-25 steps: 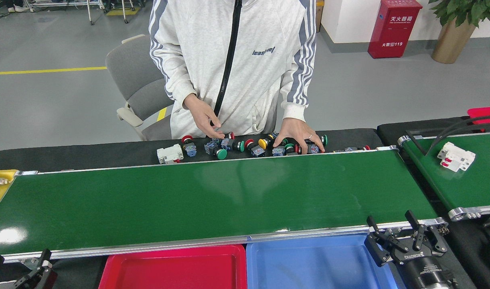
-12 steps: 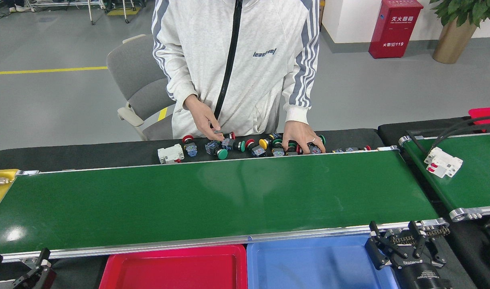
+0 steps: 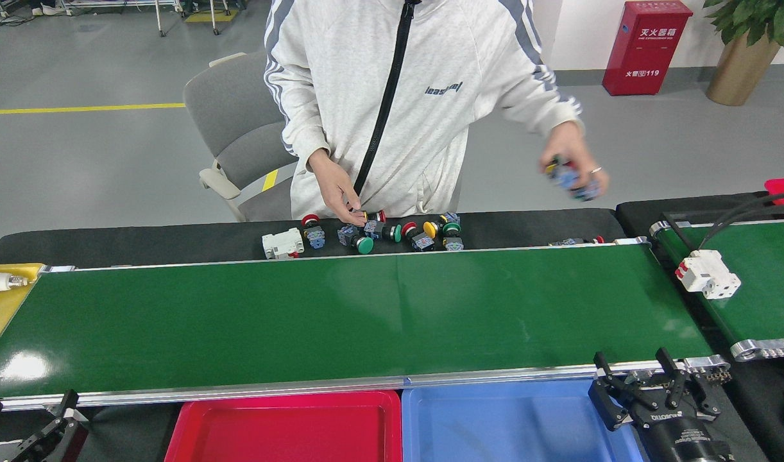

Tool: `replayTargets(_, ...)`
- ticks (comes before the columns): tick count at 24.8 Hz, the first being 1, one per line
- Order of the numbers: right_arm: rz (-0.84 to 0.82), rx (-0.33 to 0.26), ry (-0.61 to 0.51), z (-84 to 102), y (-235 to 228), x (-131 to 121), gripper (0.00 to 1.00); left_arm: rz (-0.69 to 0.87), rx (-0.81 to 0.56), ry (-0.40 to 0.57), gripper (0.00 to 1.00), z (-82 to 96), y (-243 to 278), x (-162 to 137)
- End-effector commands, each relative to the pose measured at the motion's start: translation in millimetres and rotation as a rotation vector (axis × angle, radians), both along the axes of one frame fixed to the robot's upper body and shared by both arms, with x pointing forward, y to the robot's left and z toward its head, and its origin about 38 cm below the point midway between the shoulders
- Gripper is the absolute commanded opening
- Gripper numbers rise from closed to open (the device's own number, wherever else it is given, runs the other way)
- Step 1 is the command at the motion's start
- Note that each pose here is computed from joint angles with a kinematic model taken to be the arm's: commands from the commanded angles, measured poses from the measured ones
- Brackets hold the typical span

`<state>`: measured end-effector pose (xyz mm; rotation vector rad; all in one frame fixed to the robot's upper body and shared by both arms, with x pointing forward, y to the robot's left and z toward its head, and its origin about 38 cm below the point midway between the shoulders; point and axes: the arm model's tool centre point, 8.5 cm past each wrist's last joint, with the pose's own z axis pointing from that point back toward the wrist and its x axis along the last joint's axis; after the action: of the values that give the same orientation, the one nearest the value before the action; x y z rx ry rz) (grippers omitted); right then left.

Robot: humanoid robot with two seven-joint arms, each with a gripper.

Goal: Pick switch part from conveyor to tray

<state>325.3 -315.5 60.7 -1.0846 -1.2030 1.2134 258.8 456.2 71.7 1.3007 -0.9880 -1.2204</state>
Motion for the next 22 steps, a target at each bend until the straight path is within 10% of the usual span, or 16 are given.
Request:
replayTargets(1,-0.003,-0.009,-0.033,10.6,-8,4,1.0,-0.006,0.018,-0.027,1.0,10.1,3,4)
replayTargets(22,-0.108,-0.02,0.054,6.3,-76,80,1.0,-0.026,0.022,-0.038,1.0,14.1,0,7)
